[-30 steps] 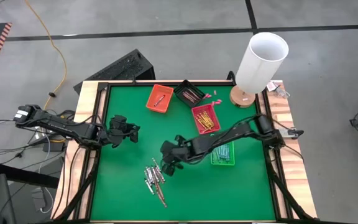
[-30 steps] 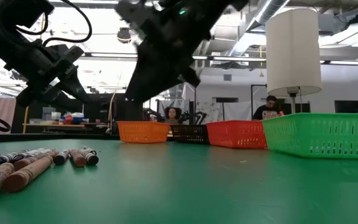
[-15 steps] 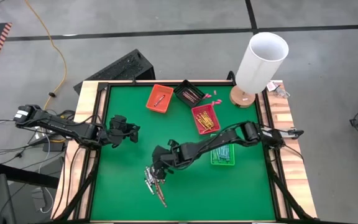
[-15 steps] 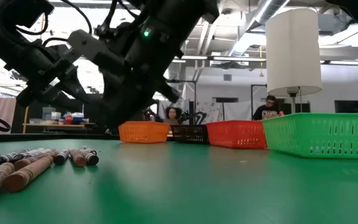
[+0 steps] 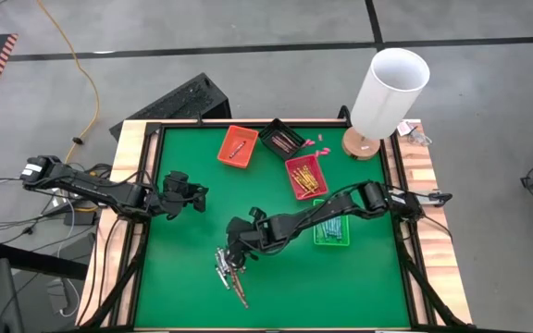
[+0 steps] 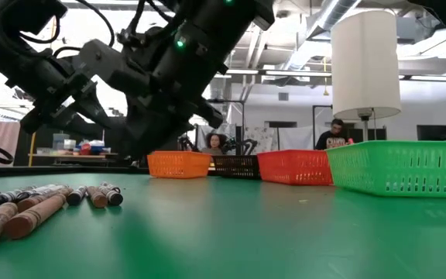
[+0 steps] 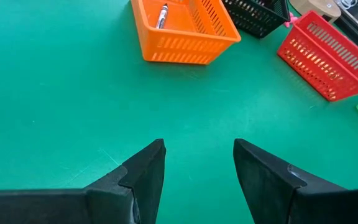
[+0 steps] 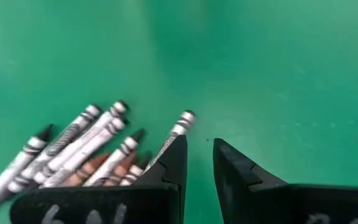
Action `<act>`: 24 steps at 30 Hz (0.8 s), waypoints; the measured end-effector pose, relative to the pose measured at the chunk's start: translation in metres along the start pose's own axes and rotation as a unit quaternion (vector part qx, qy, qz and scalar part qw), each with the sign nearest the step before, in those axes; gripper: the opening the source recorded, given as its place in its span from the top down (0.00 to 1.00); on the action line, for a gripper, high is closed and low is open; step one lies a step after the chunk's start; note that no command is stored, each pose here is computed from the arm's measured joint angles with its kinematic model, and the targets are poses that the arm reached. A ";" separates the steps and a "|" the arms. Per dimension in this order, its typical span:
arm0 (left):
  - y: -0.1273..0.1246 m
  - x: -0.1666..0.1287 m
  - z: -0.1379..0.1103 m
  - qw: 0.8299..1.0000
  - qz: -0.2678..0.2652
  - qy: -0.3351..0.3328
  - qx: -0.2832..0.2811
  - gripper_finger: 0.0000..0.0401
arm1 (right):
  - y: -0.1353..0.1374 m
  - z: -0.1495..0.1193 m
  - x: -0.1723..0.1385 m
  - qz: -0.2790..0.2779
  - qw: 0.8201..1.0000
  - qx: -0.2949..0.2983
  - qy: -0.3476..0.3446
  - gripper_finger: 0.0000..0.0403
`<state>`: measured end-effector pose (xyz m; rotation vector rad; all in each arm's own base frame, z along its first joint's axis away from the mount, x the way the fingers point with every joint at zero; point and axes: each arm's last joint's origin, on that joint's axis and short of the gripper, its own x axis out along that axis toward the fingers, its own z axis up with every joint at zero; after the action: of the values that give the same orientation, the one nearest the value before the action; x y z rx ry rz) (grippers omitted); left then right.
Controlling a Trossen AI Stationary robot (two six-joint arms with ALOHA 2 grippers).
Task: Sort crayons
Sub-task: Put the black crayon into the orange bin
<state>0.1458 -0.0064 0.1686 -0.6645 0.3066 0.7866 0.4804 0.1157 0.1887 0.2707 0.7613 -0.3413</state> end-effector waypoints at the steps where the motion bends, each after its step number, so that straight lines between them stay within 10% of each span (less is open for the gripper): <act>1: 0.000 0.000 0.000 1.000 0.000 0.000 0.000 0.55 | 0.001 0.000 0.000 -0.001 1.000 0.000 -0.003 0.81; 24: 0.000 0.000 0.000 1.000 0.000 0.000 -0.004 0.55 | 0.013 -0.015 0.020 0.000 0.999 -0.016 -0.029 0.81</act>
<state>0.1459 -0.0064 0.1687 -0.6717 0.3031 0.7878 0.4899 0.1286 0.1658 0.2293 0.7086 -0.3363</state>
